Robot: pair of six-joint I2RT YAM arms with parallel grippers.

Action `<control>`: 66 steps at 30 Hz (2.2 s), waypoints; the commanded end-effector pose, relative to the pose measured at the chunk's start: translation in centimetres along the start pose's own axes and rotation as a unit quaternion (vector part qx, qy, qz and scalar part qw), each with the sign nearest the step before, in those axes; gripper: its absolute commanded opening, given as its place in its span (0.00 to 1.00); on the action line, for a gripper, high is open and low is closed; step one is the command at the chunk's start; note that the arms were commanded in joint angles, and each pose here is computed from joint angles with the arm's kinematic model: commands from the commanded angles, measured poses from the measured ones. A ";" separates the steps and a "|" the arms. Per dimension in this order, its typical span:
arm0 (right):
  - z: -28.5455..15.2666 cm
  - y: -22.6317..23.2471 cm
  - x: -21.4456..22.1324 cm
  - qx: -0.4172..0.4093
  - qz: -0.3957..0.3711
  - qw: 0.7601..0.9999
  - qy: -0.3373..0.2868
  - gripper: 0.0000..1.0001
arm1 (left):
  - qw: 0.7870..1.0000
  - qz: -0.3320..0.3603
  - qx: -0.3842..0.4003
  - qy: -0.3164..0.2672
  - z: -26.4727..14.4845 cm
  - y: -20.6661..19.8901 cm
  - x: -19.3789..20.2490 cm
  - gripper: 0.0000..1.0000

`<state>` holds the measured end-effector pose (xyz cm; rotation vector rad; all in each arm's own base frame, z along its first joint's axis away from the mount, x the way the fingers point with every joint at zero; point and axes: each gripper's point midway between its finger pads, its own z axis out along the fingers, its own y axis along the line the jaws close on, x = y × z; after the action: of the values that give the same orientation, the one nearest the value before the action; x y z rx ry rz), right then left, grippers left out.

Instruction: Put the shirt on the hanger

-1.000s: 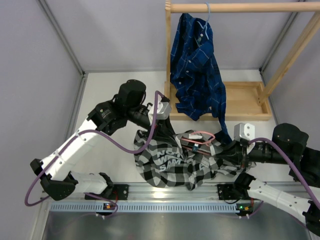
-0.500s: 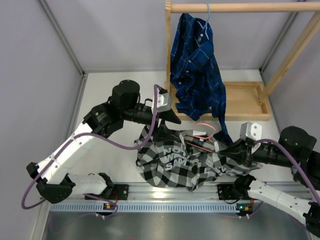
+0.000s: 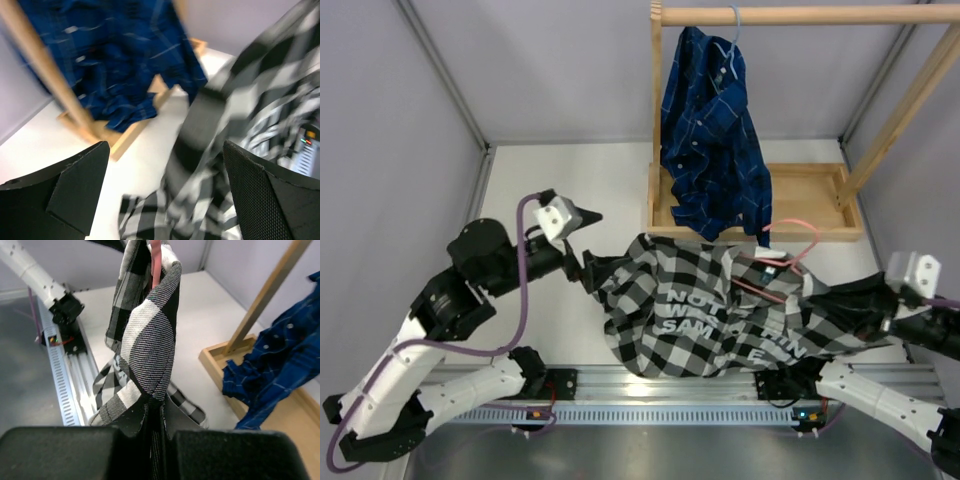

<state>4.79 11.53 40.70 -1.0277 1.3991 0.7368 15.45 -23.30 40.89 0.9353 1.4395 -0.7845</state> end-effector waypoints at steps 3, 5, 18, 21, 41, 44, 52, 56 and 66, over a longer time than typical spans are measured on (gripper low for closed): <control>-6.3 -2.9 -6.6 0.114 0.010 0.986 -0.120 0.00 | 0.985 -0.033 -0.165 -0.037 -4.7 4.3 0.7 0.98; -8.5 -3.3 -8.8 0.134 0.024 0.978 -0.158 0.00 | 0.985 -0.032 -0.169 -0.034 -5.8 4.1 1.9 0.98; -21.3 -7.0 -15.7 0.283 0.047 0.903 -0.319 0.00 | 0.978 -0.049 -0.201 0.019 -7.3 4.3 8.4 0.98; -23.6 -7.2 -16.1 0.298 0.053 0.888 -0.346 0.00 | 0.978 -0.049 -0.200 0.024 -7.2 4.3 9.0 0.98; -14.1 -14.0 -9.1 0.444 0.071 0.884 -0.131 0.00 | 0.982 -0.065 -0.175 0.020 -6.1 3.4 9.3 0.98; -11.9 -15.0 -8.0 0.437 0.093 0.886 -0.126 0.00 | 0.983 -0.069 -0.167 0.023 -5.8 3.2 9.4 0.98; -8.2 -17.3 -6.3 0.417 0.169 0.881 -0.144 0.00 | 0.981 -0.086 -0.175 0.016 -5.1 3.6 9.3 0.98; -7.8 -18.9 -6.5 0.369 0.204 0.893 -0.155 0.00 | 0.972 -0.093 -0.214 0.013 -5.5 5.0 9.3 0.98; -7.4 -18.9 -5.2 0.441 0.163 0.880 -0.066 0.00 | 0.967 -0.095 -0.235 0.013 -5.8 5.8 9.7 0.98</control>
<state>18.34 -2.39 49.23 -0.0557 1.5020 0.4160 17.58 -14.43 31.01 0.4901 1.6995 -0.5186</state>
